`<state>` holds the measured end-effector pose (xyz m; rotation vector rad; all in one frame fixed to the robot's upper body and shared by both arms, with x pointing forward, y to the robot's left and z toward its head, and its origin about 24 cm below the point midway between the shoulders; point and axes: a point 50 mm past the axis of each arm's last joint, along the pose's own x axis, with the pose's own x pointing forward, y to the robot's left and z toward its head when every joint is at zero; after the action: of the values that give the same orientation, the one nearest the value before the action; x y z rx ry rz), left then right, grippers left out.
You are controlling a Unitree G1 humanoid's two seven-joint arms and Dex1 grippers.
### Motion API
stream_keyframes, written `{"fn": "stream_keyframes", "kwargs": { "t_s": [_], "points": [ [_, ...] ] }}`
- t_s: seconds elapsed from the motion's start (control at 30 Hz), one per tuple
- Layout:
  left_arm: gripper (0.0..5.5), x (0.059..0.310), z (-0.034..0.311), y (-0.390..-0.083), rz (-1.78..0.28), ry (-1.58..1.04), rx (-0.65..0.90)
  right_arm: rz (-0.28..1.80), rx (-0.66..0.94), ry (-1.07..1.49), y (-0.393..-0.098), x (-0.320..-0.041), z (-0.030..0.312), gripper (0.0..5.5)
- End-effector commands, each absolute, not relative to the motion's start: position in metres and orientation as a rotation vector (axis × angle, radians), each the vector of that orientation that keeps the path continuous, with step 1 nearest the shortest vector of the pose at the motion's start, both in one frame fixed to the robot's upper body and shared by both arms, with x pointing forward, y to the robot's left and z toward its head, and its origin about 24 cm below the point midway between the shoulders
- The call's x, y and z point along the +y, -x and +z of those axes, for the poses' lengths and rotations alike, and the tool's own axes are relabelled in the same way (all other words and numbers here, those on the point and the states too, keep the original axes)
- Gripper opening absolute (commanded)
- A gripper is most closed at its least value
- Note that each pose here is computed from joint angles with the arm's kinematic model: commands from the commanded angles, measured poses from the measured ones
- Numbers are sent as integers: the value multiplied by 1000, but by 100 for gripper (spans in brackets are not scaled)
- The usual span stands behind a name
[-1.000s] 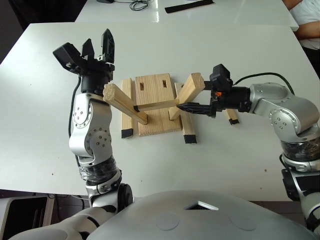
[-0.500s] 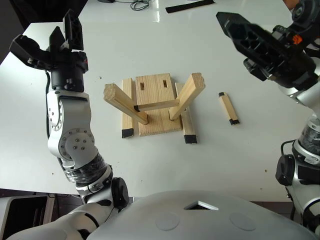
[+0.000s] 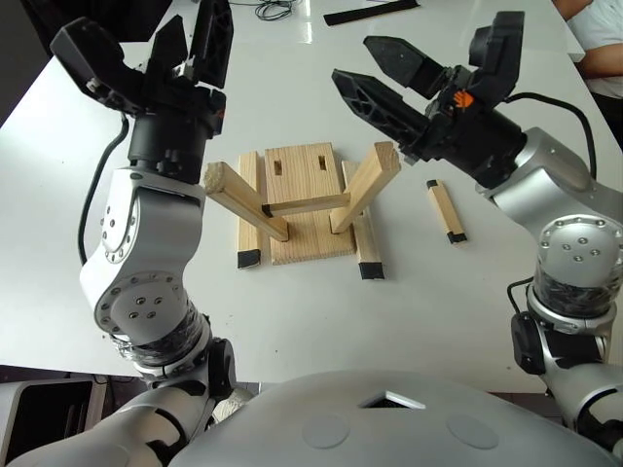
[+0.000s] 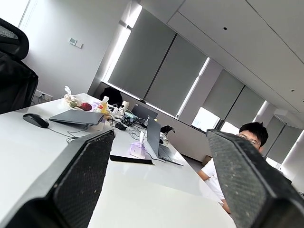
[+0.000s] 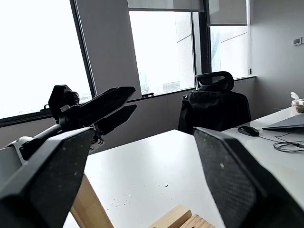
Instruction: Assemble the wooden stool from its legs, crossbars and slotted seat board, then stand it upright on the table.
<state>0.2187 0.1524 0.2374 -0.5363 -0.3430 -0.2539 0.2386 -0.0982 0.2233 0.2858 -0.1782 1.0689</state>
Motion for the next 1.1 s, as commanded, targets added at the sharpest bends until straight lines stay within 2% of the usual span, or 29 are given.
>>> {"fn": "stream_keyframes", "kwargs": {
  "t_s": [0.03, 0.13, 0.23, 0.4, 0.6, 0.83, 0.93, 1.03, 1.1],
  "points": [
    [356, 150, 276, -221, -324, 515, -468, 1036, -293, -283, -238, -94, 240, 386],
    [356, 147, 300, -218, -399, 538, -541, 1017, -432, -330, -238, -98, 270, 386],
    [356, 141, 303, -210, -468, 522, -499, 1005, -514, -375, -234, -104, 290, 386],
    [356, 143, 280, -194, -529, 483, -284, 957, -477, -373, -220, -105, 279, 386],
    [356, 156, 258, -201, -536, 428, -138, 872, -394, -309, -219, -99, 254, 386],
    [356, 170, 279, -195, -617, 366, -244, 862, -529, -362, -217, -106, 288, 386],
    [356, 174, 290, -191, -649, 395, -284, 868, -540, -376, -214, -108, 293, 386],
    [356, 167, 270, -189, -657, 368, -180, 856, -416, -362, -219, -103, 269, 386],
    [356, 162, 239, -191, -603, 333, -25, 766, -232, -358, -233, -99, 235, 386]
  ]
}}
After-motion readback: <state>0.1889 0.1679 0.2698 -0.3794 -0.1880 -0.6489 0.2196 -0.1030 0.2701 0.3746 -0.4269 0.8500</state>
